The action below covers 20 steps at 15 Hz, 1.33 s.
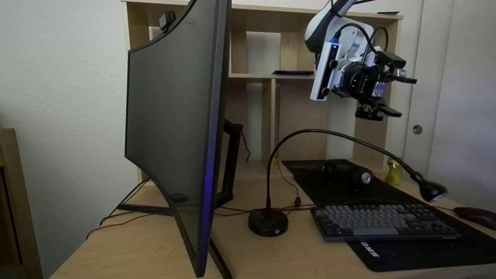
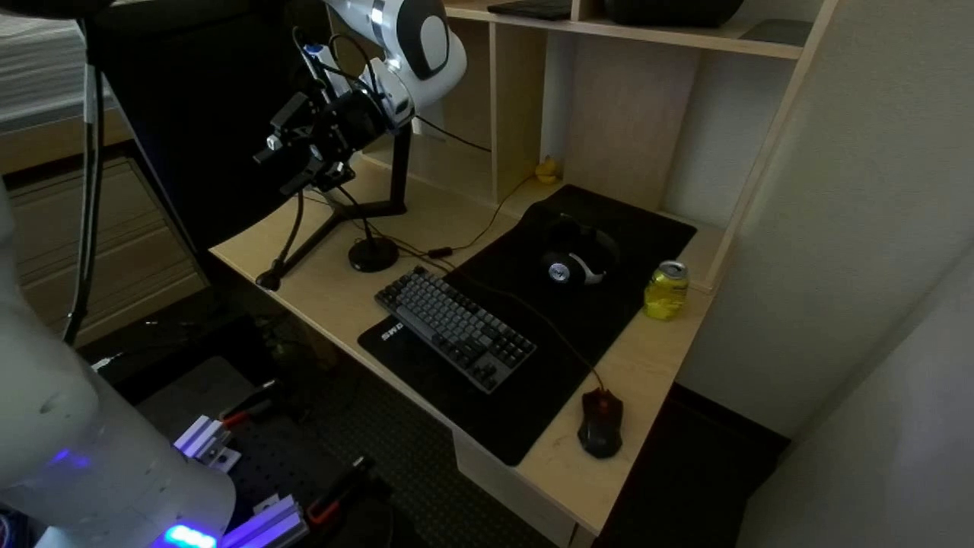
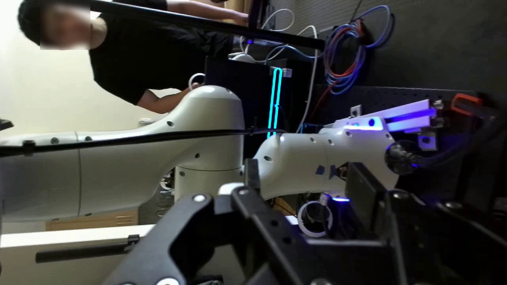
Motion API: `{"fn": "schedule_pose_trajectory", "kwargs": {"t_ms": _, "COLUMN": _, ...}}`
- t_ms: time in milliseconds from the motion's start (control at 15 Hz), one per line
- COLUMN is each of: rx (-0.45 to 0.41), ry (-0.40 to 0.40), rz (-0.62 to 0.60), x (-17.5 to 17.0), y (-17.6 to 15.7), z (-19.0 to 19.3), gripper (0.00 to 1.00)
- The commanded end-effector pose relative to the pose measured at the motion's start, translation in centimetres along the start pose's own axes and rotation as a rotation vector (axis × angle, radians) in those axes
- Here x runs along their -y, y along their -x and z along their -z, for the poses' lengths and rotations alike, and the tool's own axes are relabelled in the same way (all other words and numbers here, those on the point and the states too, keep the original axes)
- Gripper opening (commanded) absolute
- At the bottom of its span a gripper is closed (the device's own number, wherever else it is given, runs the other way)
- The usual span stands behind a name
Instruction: Push the black lamp to the left
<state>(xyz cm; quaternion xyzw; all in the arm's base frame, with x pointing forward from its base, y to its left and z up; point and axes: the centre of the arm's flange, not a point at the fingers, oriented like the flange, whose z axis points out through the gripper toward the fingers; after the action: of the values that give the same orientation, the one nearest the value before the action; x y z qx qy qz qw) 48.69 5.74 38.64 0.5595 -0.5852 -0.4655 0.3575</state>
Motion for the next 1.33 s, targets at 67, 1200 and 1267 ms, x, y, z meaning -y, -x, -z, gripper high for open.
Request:
{"fn": "schedule_pose_trajectory", "kwargs": {"t_ms": 67, "rx": 0.009, "ry": -0.259, "rz": -0.026, "x": 1.8, "y": 0.2, "z": 0.6, "gripper": 0.97}}
{"fn": "schedule_pose_trajectory", "kwargs": {"t_ms": 1200, "rx": -0.081, "ry": -0.248, "rz": 0.195, "x": 2.5, "y": 0.2, "z": 1.5, "gripper": 1.00}}
{"fn": "schedule_pose_trajectory", "kwargs": {"t_ms": 1267, "rx": -0.087, "ry": -0.245, "rz": 0.198, "x": 2.5, "y": 0.1, "z": 1.5, "gripper": 1.00}}
